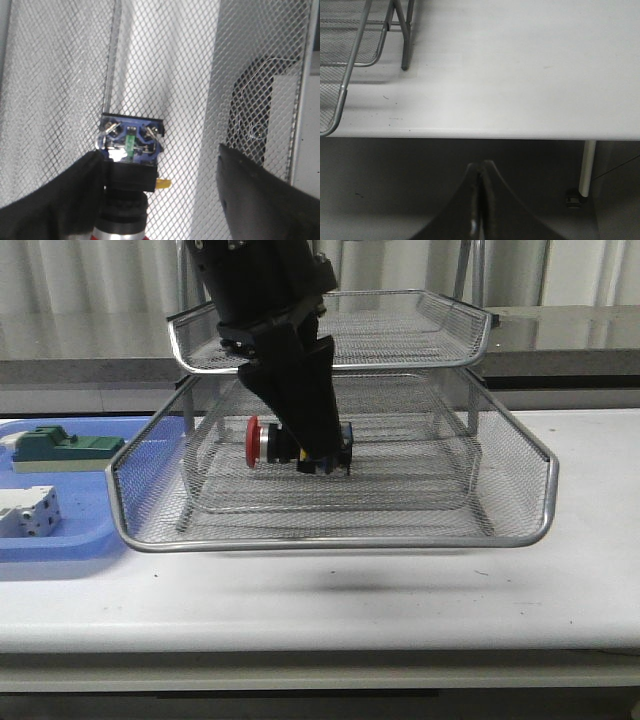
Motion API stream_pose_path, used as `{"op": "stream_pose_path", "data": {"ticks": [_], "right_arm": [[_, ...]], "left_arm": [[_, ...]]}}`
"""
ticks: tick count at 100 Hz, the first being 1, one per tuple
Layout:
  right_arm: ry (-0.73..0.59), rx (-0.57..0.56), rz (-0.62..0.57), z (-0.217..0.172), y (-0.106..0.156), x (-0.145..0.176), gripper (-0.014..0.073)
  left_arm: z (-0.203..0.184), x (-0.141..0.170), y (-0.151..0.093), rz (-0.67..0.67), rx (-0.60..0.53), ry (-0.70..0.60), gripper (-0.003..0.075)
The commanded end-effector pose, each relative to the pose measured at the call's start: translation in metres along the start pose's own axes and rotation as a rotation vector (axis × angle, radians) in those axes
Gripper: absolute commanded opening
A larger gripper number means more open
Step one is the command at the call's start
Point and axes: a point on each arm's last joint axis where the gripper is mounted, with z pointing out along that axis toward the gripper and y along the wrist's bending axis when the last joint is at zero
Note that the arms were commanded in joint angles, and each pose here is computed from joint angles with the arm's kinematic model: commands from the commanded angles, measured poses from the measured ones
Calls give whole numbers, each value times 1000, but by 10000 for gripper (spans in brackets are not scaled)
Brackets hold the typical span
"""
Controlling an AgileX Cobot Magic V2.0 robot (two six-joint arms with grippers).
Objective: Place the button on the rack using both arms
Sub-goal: 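Carry the switch over the pulled-out tray and release it inside, then raise the left gripper back above the blue tray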
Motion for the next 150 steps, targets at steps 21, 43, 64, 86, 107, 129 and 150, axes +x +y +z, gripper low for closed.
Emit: {"op": "stream_pose_path", "data": {"ticks": [21, 43, 64, 86, 107, 129, 150], "right_arm": [[-83, 6, -11, -7, -1, -13, -109], [-83, 6, -11, -7, -1, -13, -109], [-83, 6, -11, -7, -1, -13, -109], [-83, 6, -11, -7, -1, -13, -109], [-83, 6, -11, -7, -1, -13, -109], [-83, 6, -11, -7, -1, -13, -109], [-83, 6, -11, -7, -1, -13, -109]], "left_arm": [[-70, -15, -20, -39, -55, -141, 468], [-124, -1, -25, -76, -172, -205, 459], [-178, 38, -12, -199, -350, -225, 459], [-219, 96, -1, -415, -485, -242, 459], [-238, 140, -18, -578, -626, -292, 459], [-239, 161, -64, -600, -831, -503, 459], [-226, 183, -118, -609, -986, -723, 459]]}}
